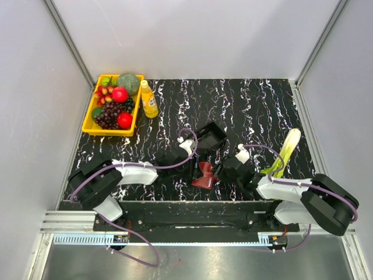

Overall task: Put the credit cards into the card holder
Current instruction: Close the card holder at the center of the board.

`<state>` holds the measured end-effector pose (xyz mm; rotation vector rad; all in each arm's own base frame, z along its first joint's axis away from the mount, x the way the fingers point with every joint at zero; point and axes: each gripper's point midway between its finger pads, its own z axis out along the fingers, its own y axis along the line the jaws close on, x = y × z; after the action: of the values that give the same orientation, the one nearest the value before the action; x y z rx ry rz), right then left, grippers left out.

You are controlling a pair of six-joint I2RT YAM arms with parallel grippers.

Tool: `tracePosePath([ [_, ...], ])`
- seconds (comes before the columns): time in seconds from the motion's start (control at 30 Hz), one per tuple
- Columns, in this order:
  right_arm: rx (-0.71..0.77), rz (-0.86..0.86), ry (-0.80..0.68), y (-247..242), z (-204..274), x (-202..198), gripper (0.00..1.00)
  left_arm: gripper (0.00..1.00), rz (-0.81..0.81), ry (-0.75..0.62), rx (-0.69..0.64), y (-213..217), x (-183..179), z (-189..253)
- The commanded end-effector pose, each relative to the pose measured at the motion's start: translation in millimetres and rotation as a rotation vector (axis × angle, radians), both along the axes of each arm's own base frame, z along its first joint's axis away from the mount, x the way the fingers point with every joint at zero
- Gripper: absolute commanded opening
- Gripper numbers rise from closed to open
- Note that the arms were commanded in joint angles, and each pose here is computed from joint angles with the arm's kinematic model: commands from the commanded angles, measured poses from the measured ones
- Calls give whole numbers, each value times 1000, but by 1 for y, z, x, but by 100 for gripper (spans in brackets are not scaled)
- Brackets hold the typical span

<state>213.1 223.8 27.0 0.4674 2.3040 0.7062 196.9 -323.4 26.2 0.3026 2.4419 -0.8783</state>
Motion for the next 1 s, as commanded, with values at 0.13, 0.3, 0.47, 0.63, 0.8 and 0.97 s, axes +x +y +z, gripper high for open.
tracePosePath([
  [0.13, 125, 77, 86, 26, -17, -14, 48, 57, -70, 97, -86, -12, -26, -13],
  [0.3, 71, 75, 91, 16, -19, -16, 49, 44, -75, 116, -99, -12, -29, -16],
  [0.47, 44, 68, 25, 7, -1, -11, 50, 6, -70, 110, -77, -10, -27, -13],
  [0.63, 39, 64, -55, -9, 23, -7, 53, 0, -44, 64, -67, -2, -22, -1],
  [0.8, 90, 35, -74, -23, 32, -10, 54, 0, -102, 17, -239, 0, -30, 27],
  [0.97, 116, 50, -71, -22, 35, -13, 54, 0, -141, -8, -579, 3, -40, 69],
])
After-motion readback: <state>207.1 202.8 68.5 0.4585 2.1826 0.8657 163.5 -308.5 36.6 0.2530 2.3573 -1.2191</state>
